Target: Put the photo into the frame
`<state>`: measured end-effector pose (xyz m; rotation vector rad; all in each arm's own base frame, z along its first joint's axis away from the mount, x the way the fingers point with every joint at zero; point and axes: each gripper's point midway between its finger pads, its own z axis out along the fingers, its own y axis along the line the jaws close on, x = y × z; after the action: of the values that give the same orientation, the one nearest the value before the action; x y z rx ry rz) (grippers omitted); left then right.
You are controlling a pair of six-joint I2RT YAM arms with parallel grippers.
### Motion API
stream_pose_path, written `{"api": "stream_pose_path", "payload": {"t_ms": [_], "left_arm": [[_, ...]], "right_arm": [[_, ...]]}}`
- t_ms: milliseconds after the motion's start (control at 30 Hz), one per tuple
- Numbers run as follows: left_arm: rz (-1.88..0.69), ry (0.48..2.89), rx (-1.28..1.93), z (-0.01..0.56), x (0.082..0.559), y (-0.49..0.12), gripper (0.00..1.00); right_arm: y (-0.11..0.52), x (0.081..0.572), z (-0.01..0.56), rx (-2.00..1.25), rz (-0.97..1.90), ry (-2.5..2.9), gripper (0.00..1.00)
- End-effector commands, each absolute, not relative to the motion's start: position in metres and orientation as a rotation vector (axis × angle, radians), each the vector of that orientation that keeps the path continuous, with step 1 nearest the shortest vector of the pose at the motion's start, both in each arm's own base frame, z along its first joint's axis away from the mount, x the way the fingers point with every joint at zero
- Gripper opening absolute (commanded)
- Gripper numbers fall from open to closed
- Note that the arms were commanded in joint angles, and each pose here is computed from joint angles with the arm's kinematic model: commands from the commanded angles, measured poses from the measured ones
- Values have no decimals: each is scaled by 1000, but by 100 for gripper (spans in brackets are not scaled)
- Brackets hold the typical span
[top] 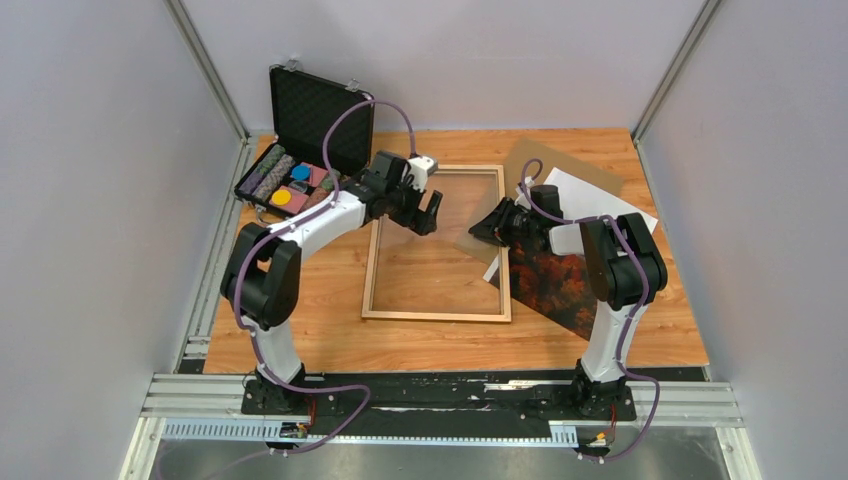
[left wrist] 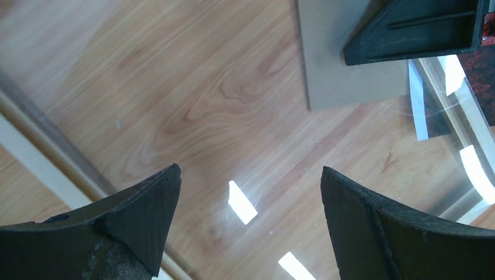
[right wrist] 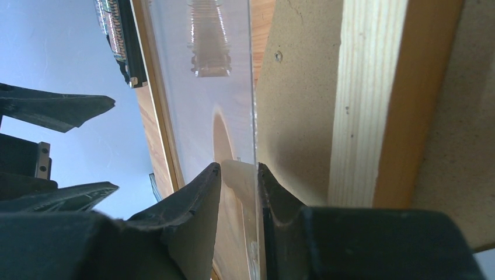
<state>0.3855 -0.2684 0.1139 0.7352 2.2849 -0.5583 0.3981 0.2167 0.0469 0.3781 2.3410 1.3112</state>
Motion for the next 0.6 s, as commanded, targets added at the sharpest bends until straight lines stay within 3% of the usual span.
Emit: {"api": "stream_pose_path", "payload": {"t_ms": [0, 567], "left_arm": [[-527, 2181, 783, 129, 404, -291, 96], [-430, 2155, 903, 105, 408, -322, 96]], "right_arm": [[223, 408, 62, 311, 1320, 2277, 27], [222, 408, 61, 315, 1314, 2280, 27]]}}
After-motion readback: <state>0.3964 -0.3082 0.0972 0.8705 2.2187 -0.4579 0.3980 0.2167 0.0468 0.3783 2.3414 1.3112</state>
